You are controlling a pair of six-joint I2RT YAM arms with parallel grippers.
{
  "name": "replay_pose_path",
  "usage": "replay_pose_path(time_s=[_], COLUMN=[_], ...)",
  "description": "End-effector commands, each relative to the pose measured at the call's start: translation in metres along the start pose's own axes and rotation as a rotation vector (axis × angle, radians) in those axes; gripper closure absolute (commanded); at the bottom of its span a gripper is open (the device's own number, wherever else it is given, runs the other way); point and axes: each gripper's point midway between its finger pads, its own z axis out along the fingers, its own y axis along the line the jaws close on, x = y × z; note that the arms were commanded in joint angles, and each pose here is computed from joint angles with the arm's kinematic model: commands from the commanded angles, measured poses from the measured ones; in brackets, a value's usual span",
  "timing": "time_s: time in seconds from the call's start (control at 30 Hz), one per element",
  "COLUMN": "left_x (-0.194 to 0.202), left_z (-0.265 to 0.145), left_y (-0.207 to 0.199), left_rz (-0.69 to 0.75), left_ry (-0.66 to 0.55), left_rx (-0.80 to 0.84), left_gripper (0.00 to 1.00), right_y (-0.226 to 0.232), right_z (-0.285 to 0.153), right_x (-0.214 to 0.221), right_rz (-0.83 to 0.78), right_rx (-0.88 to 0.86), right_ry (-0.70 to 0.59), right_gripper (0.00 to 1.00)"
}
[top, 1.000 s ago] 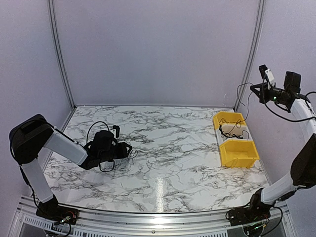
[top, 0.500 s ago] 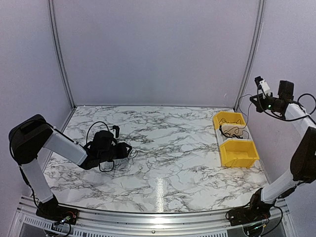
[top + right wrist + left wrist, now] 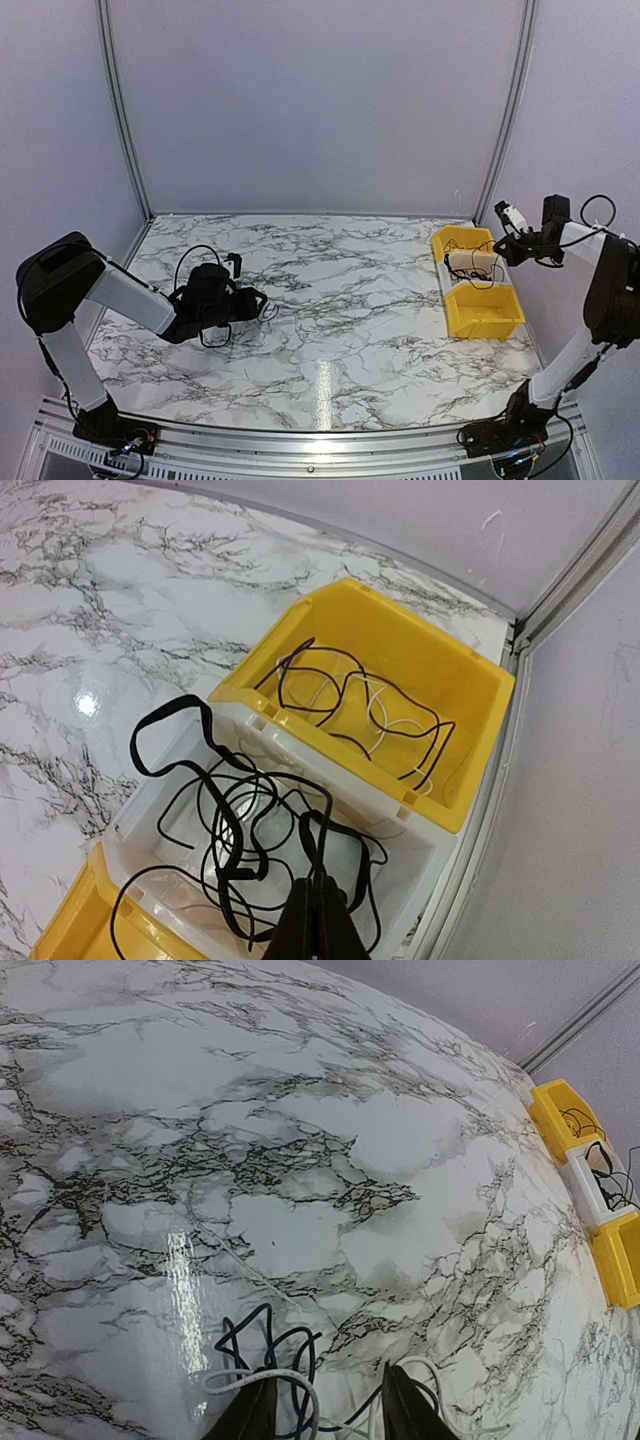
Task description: Untangle the cables
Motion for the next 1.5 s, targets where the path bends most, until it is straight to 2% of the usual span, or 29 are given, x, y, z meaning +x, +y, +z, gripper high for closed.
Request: replay_pose_path(time_s=[0.0, 0.17, 0.2, 0.33, 0.43, 0.57, 0.7, 0.87, 1.13, 1.27, 1.47], left_x=[-0.004, -0.017, -0.02, -0.03, -0.036, -0.038, -0.035, -0.023, -0.005, 0.007, 0.023], left_z=[-0.005, -0.013, -0.016, -0.024, -0.03, -0.038, -0.048, -0.059, -0.07, -0.072, -0.07], left_y=[-0.006, -0.018, -0.019, -0.023, -0.028, -0.025, -0.015, 0.001, 0.015, 0.017, 0.022], left_rz=[0.009, 0.017, 0.021, 0.031, 0.044, 0.064, 0.073, 0.056, 0.019, 0.011, 0.032], left_ry=[-0.003, -0.025, -0.032, -0.053, -0.064, -0.059, -0.043, 0.005, 0.087, 0.134, 0.192], left_rx=[0.021, 0.055, 0.055, 0.058, 0.068, 0.045, -0.006, -0.063, -0.055, -0.039, -0.024], left_gripper=[0.63, 0.61, 0.61, 0.6, 0.58, 0.56, 0.55, 0.55, 0.53, 0.49, 0.48], right_y=[0.007, 0.003, 0.002, 0.003, 0.023, 0.082, 0.17, 0.263, 0.401, 0.447, 0.48], right_z=[0.012, -0.001, -0.007, -0.033, -0.043, -0.035, -0.025, -0.006, 0.059, 0.089, 0.13], right_x=[0.017, 0.01, 0.006, -0.016, -0.032, -0.051, -0.08, -0.105, -0.083, -0.075, -0.082], right_rz=[-0.034, -0.025, -0.028, -0.043, -0.082, -0.189, -0.31, -0.43, -0.589, -0.628, -0.61], right_rx=[-0.031, 0.005, 0.022, 0.088, 0.079, -0.01, -0.22, -0.403, -0.65, -0.706, -0.733], right_ry=[0.121, 0.165, 0.162, 0.124, 0.087, 0.052, -0.023, -0.085, 0.043, 0.073, 0.075], right_gripper=[0.94, 0.66, 0.64, 0.59, 0.59, 0.6, 0.62, 0.63, 0.56, 0.55, 0.55])
